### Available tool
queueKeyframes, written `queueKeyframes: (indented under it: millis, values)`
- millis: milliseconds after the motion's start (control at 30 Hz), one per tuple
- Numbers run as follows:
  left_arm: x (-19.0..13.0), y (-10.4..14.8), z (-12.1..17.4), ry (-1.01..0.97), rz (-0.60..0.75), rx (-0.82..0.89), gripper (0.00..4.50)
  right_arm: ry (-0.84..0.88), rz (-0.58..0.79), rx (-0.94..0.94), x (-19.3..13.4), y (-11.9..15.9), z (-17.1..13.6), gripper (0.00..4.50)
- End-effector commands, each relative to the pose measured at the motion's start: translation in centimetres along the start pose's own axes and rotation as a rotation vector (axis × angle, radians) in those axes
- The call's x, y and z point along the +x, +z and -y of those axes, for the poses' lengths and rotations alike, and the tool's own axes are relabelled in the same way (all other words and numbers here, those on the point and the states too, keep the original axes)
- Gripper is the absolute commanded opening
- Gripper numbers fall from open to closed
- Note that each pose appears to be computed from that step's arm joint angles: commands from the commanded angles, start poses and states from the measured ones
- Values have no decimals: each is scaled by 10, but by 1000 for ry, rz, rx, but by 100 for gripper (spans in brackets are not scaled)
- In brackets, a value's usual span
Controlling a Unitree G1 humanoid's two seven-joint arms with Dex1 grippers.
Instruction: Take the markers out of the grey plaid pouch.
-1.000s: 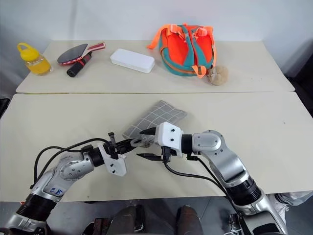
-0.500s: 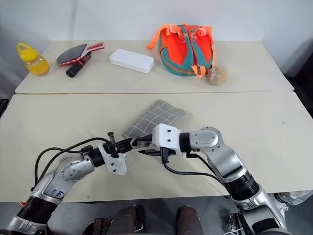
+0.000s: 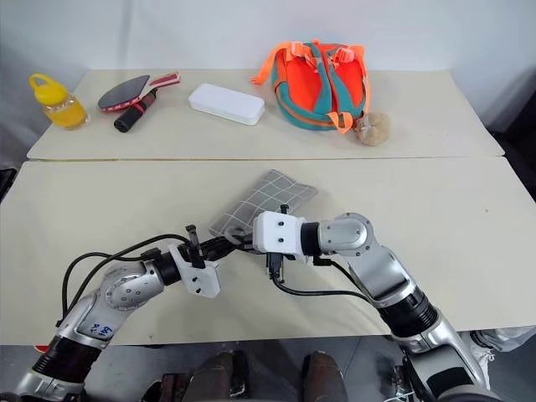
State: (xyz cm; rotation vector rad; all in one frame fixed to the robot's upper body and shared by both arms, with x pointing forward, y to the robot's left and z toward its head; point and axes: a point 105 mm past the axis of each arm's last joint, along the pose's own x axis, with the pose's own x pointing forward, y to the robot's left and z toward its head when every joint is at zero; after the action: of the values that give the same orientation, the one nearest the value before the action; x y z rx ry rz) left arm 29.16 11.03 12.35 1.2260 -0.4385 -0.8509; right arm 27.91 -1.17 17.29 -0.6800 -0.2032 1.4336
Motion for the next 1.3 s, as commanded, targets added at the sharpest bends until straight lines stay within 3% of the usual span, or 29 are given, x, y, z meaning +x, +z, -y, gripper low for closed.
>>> queueKeyframes:
  millis: [33,367,600,867,1300]
  values:
    - [1,0,15,-43,-6,-32,0,-7,51,-22,-1,14,3,2]
    - [-16,-6,3,28,-10,-114,0,-164,194,206,-30,21,23,2]
    - [-29,2,-13,126,58,-179,0,-291,206,352,-41,-1,32,2]
    - [-40,6,-17,171,93,-220,0,-397,189,396,-56,-19,45,2]
    - [-69,2,-28,285,109,-352,0,-711,-46,304,-117,-75,90,2]
